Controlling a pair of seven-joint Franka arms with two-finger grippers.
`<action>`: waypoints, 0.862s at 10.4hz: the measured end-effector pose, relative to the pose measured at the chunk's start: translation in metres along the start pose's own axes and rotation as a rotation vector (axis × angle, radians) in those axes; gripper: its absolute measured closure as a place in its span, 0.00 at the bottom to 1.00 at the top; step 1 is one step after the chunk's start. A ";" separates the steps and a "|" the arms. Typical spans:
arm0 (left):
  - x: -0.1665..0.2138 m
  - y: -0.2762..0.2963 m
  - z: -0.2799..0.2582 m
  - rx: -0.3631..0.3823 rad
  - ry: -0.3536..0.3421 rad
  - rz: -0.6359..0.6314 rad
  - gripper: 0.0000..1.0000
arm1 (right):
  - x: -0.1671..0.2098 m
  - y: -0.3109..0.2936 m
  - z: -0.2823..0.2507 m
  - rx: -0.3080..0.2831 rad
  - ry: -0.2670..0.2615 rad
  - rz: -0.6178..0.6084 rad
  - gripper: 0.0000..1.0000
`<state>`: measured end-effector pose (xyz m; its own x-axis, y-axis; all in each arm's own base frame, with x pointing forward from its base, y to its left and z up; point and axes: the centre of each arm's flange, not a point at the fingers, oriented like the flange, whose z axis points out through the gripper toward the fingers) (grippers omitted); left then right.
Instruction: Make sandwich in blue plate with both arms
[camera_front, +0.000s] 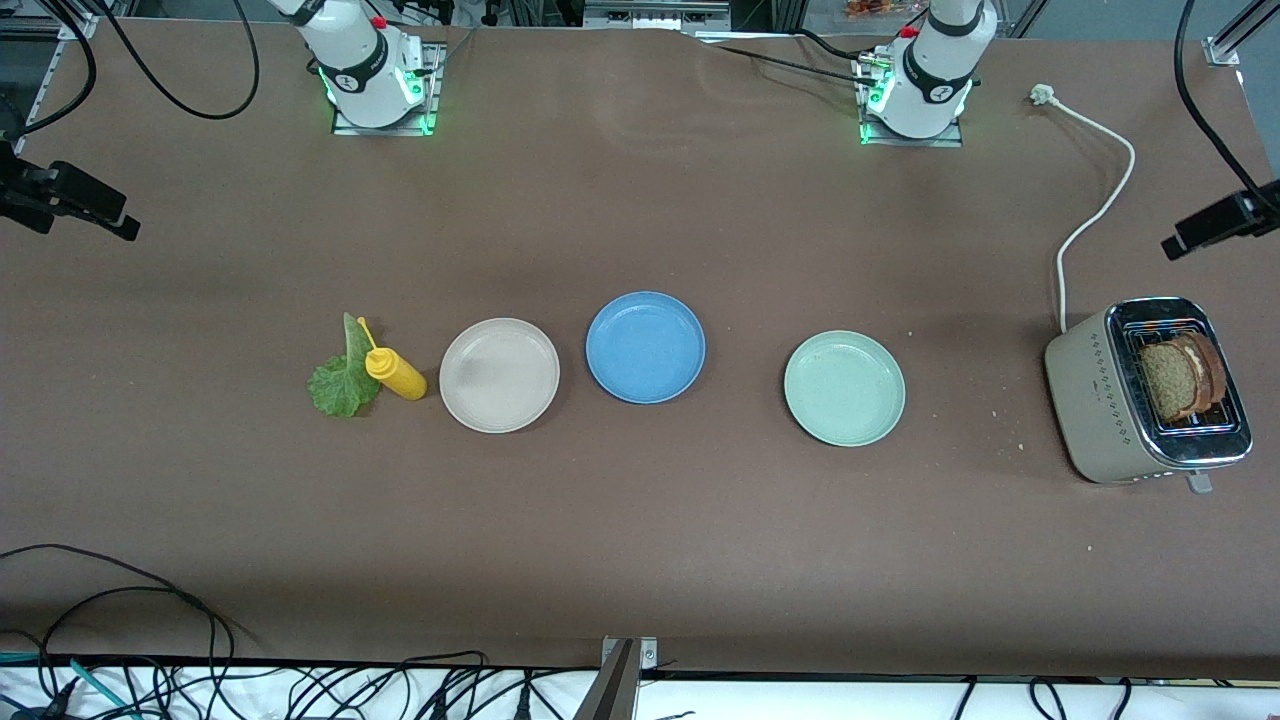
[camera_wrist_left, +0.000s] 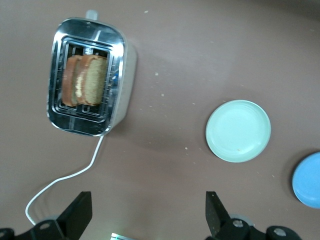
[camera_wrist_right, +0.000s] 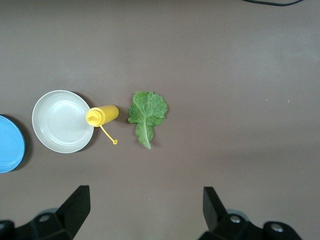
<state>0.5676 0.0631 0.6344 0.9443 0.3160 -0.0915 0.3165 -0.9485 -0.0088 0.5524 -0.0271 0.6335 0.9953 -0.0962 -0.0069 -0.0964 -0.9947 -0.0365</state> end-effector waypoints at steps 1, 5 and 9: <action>0.011 -0.014 0.005 -0.003 0.011 -0.027 0.00 | 0.001 0.000 0.000 0.001 0.010 0.000 0.00; 0.025 -0.073 0.002 -0.082 0.043 -0.130 0.00 | 0.003 -0.001 -0.001 0.008 0.021 0.000 0.00; 0.023 -0.057 0.002 -0.086 0.042 -0.099 0.00 | 0.002 -0.003 -0.002 0.008 0.022 -0.004 0.00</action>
<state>0.5713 0.1250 0.6307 0.9104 0.4103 -0.0530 0.4133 -0.9080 0.0695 0.5549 -0.0241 0.6355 0.9956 -0.0929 0.0150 -0.0922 -0.9947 -0.0447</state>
